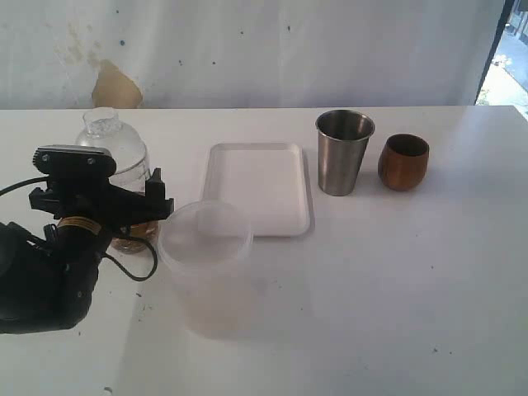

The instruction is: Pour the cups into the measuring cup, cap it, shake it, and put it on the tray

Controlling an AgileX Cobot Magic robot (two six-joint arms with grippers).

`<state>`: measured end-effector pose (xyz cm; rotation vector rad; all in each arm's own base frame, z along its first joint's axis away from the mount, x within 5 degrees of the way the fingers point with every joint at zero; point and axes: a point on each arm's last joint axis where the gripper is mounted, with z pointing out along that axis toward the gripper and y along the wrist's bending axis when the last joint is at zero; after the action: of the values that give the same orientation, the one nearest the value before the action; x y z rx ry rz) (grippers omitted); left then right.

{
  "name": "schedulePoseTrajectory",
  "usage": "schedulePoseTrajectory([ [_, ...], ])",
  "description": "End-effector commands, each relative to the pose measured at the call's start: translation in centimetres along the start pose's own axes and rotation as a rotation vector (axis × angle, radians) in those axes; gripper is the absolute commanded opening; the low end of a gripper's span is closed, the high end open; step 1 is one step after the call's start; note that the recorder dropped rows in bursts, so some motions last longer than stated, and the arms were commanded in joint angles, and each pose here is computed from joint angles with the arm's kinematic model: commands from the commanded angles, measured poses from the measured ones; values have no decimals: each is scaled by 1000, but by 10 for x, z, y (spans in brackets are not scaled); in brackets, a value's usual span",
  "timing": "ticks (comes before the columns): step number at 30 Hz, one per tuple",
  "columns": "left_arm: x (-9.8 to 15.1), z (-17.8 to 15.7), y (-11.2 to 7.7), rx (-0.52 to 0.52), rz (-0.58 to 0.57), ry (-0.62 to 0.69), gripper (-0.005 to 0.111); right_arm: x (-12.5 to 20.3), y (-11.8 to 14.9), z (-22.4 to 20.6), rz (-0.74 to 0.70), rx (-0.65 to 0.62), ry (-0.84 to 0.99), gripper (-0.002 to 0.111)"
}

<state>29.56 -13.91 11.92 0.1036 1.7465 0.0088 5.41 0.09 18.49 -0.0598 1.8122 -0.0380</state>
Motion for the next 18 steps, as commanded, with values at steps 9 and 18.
schedulePoseTrajectory([
  [9, 1, 0, -1, 3, 3, 15, 0, 1, 0, 0, -4, 2, -9, 0],
  [18, 2, 0, -1, -2, -44, 16, 0, 1, 0, 0, -4, 2, -9, 0],
])
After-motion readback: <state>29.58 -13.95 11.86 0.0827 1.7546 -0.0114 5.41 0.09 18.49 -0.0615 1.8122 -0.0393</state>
